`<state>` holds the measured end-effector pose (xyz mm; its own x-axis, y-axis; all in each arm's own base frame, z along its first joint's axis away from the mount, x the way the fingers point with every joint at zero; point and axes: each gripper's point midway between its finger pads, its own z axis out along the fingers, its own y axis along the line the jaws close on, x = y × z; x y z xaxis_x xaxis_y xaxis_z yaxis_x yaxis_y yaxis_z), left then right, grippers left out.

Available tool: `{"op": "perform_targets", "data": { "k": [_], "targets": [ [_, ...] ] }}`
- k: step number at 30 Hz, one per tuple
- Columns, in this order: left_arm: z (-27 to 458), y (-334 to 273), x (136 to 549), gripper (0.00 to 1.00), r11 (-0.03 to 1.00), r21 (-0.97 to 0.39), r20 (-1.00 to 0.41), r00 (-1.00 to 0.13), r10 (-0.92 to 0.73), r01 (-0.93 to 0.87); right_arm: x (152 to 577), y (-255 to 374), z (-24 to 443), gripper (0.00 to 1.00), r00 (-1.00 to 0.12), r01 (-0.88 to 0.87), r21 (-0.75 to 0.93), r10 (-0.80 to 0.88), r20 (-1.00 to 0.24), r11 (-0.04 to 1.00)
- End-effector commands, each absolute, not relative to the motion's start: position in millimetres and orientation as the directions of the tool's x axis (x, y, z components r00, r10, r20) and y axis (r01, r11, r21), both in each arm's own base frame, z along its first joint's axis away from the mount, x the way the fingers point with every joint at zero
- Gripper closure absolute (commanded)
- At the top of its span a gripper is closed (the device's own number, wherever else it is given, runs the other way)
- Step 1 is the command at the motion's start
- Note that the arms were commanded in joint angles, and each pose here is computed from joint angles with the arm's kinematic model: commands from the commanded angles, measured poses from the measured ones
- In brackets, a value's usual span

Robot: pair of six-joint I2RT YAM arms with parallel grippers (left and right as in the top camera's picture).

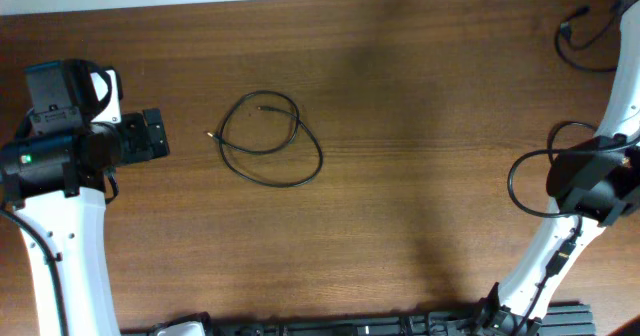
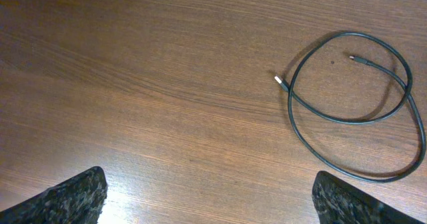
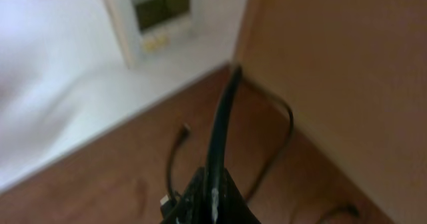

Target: Untangle cables

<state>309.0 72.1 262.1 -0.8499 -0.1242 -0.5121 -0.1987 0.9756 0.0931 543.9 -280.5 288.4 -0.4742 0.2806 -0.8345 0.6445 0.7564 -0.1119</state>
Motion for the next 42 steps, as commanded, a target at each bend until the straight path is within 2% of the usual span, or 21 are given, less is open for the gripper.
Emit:
{"op": "perform_targets", "data": {
  "k": [1, 5, 8, 10, 11, 12, 14, 15, 23, 26, 30, 34, 38, 41, 42],
  "targets": [
    [263, 74, 309, 0.01, 0.974, 0.099, -0.515, -0.848, -0.123, -0.202, 525, -296, 255, 0.96, -0.494, 0.702, -0.116, 0.363, -0.790, 0.702],
    [263, 74, 309, 0.01, 0.974, 0.099, -0.515, -0.848, -0.123, -0.202, 514, -296, 211, 0.95, -0.550, 0.707, -0.139, 0.415, -0.725, 0.694],
    [263, 75, 309, 0.01, 0.974, 0.100, -0.515, -0.848, -0.123, -0.202, 502, -296, 181, 0.85, -0.584, 0.713, -0.155, 0.457, -0.671, 0.684],
    [263, 74, 309, 0.01, 0.974, 0.099, -0.515, -0.848, -0.123, -0.202, 494, -296, 164, 0.63, -0.588, 0.727, -0.153, 0.492, -0.642, 0.669],
    [263, 74, 309, 0.01, 0.974, 0.099, -0.516, -0.848, -0.123, -0.202, 491, -295, 157, 0.45, -0.595, 0.727, -0.156, 0.500, -0.630, 0.669],
    [263, 74, 309, 0.01, 0.974, 0.099, -0.516, -0.848, -0.123, -0.202, 488, -294, 152, 0.22, -0.604, 0.724, -0.162, 0.504, -0.617, 0.670],
    [263, 74, 309, 0.01, 0.974, 0.099, -0.516, -0.848, -0.123, -0.202, 488, -290, 149, 0.06, -0.612, 0.717, -0.152, 0.509, -0.606, 0.681],
    [263, 74, 309, 0.01, 0.974, 0.099, -0.516, -0.848, -0.123, -0.202, 488, -289, 148, 0.04, -0.616, 0.714, -0.150, 0.511, -0.600, 0.684],
    [263, 75, 309, 0.01, 0.974, 0.099, -0.515, -0.848, -0.124, -0.202, 490, -258, 143, 0.02, -0.661, 0.648, -0.035, 0.539, -0.522, 0.761],
    [263, 74, 309, 0.01, 0.974, 0.099, -0.515, -0.848, -0.123, -0.202, 489, -244, 168, 0.02, -0.659, 0.620, 0.029, 0.540, -0.524, 0.784],
    [263, 74, 309, 0.01, 0.974, 0.099, -0.515, -0.848, -0.124, -0.202, 482, -237, 221, 0.02, -0.613, 0.612, 0.051, 0.514, -0.600, 0.789],
    [263, 74, 309, 0.01, 0.974, 0.099, -0.516, -0.848, -0.123, -0.202, 484, -203, 269, 0.02, -0.587, 0.525, 0.141, 0.477, -0.654, 0.839],
    [263, 75, 309, 0.01, 0.974, 0.099, -0.516, -0.848, -0.123, -0.202, 495, -135, 278, 0.02, -0.651, 0.336, 0.301, 0.450, -0.611, 0.893],
    [263, 74, 309, 0.01, 0.974, 0.099, -0.515, -0.848, -0.123, -0.202, 495, -90, 269, 0.01, -0.724, 0.256, 0.325, 0.403, -0.560, 0.911],
    [263, 74, 309, 0.01, 0.974, 0.099, -0.516, -0.848, -0.123, -0.202, 494, -69, 267, 0.01, -0.762, 0.183, 0.308, 0.333, -0.556, 0.934]
  ]
}}
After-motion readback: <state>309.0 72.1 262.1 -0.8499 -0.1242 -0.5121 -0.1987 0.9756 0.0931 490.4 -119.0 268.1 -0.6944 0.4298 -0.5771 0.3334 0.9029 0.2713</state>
